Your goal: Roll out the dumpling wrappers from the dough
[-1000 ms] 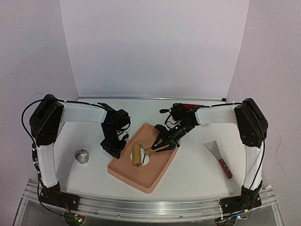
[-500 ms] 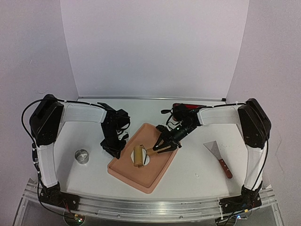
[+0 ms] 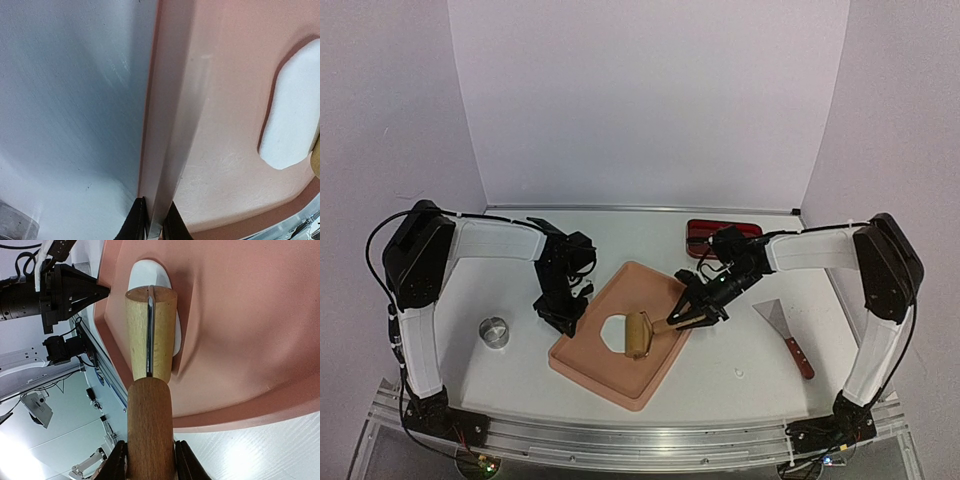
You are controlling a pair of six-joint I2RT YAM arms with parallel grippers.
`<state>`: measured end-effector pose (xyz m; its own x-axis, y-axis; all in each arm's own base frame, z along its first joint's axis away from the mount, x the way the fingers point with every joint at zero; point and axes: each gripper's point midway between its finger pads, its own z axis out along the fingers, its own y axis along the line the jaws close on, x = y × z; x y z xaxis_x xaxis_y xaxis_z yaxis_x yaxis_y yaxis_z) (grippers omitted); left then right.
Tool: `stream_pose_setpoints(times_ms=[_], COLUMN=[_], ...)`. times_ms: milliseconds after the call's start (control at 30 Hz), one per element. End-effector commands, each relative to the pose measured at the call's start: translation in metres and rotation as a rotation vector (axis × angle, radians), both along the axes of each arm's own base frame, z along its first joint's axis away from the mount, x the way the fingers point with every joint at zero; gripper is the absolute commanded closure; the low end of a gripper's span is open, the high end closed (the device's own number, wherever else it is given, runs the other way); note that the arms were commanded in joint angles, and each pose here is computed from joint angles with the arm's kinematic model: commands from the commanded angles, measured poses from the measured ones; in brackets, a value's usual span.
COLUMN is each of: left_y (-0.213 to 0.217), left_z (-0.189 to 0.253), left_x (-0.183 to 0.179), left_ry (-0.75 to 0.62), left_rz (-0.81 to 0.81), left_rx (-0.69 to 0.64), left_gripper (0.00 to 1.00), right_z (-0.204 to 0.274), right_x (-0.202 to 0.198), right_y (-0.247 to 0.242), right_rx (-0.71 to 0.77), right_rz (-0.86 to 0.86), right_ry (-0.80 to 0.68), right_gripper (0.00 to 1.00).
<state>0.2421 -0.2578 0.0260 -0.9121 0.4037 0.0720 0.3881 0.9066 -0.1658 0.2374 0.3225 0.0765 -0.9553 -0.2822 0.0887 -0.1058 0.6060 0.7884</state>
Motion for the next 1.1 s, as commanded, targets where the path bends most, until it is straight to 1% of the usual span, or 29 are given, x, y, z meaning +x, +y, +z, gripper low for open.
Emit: stream_pose_setpoints(times_ms=[0,133,400,567,867,1067], left_y=[0.013,0.012,0.009,0.008,0.001,-0.003], left_z=[-0.01,-0.011,-0.007,-0.006,-0.009,-0.014], left_x=[0.005,0.006,0.007,0.007,0.003,0.0], left_ry=[0.005,0.006,0.0,-0.002,0.009,0.018], left_rz=[0.095,0.101,0.102,0.105,0.105,0.107], left_rx=[0.038,0.032,0.017,0.006,-0.014,-0.026], left_gripper=[0.97,0.97,0.97,0.98,0.98,0.98], right_z=[-0.106,-0.105,-0.099,-0.097,-0.107,-0.117], right_x=[-0.076,-0.072,-0.039,-0.029,-0.027,-0.021], right_y=[-0.144,-0.138,-0.11,-0.098,-0.075,-0.074], right_rx=[-0.78,-0.759,-0.701,-0.686,-0.737,-0.785], right_rz=[-0.028,-0.039,-0.084,-0.101,-0.086,-0.1], right_ry=[0.239,0.245,0.223,0.219,0.198,0.182], right_gripper=[1.0,1.0,1.0,1.0,1.0,1.0])
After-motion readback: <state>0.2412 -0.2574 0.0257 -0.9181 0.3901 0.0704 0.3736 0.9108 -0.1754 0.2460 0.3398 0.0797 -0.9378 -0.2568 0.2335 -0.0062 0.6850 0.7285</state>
